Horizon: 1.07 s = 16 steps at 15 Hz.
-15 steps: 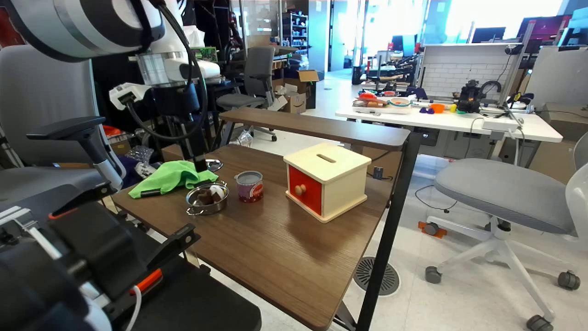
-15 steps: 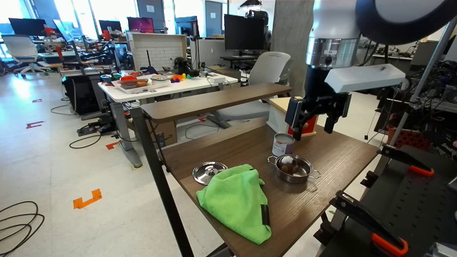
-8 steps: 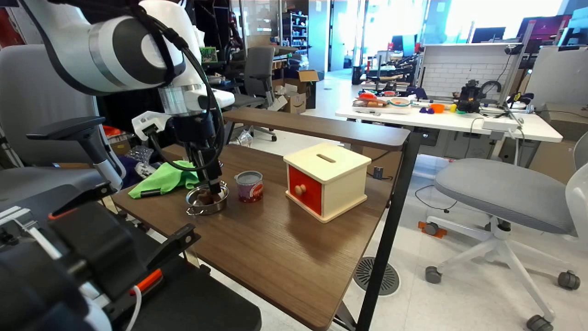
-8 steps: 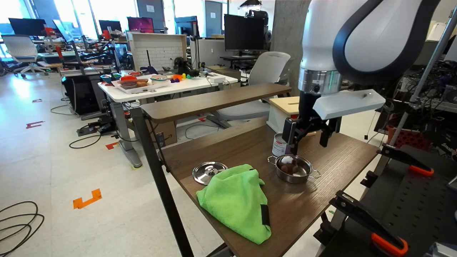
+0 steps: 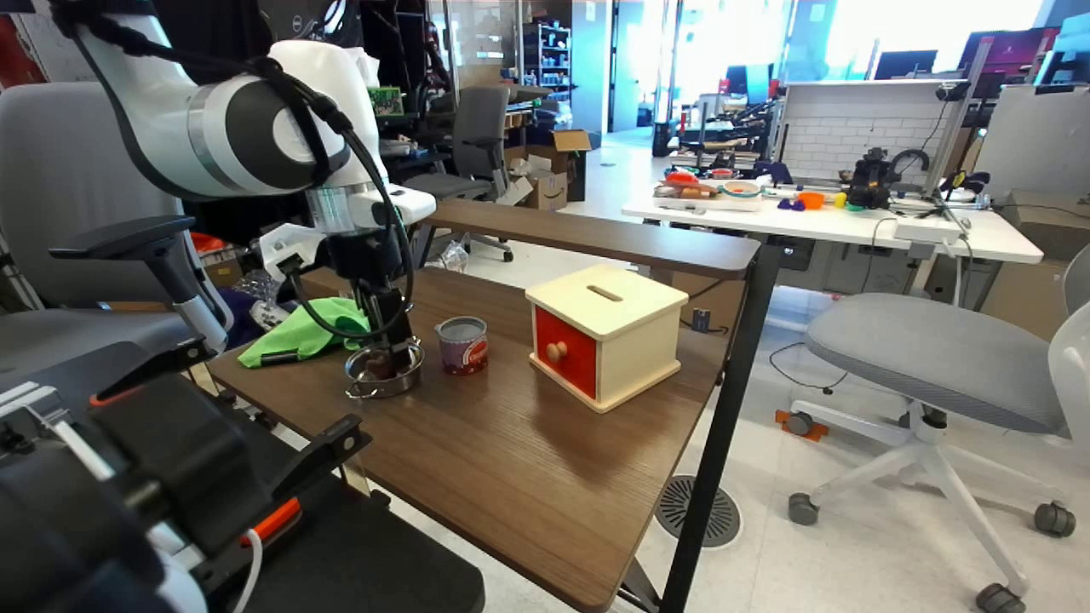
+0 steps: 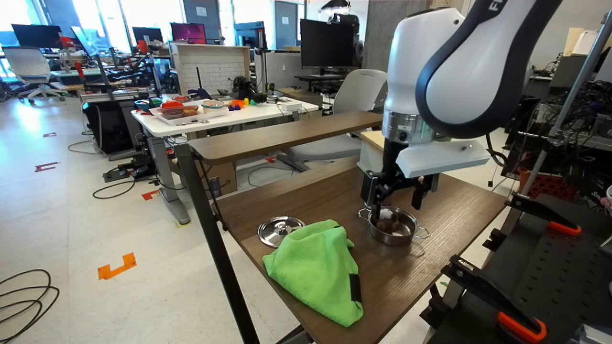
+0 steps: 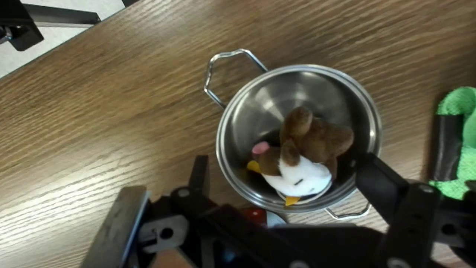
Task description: Take the object in the pot and put it on the table
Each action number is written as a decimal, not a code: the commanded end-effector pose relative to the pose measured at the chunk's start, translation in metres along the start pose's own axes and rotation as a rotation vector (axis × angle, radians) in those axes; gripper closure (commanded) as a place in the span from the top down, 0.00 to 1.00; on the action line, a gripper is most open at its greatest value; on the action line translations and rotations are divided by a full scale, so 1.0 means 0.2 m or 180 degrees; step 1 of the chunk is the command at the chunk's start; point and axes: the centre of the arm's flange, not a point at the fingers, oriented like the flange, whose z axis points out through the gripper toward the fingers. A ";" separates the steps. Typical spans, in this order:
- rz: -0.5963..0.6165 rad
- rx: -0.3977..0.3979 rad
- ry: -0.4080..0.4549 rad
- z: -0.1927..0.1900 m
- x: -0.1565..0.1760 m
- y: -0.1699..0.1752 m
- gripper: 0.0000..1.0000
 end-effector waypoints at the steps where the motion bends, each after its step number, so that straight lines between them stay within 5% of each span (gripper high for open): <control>1: -0.0020 0.0050 0.0082 0.03 0.05 -0.06 0.72; 3: -0.0037 0.0052 0.0085 0.04 0.06 -0.07 0.66; 12: -0.0027 0.0106 0.0088 0.00 0.06 -0.07 0.00; 15: -0.0022 0.0129 0.0098 -0.03 0.04 -0.07 0.00; 16: -0.0026 0.0150 0.0110 -0.05 0.03 -0.07 0.26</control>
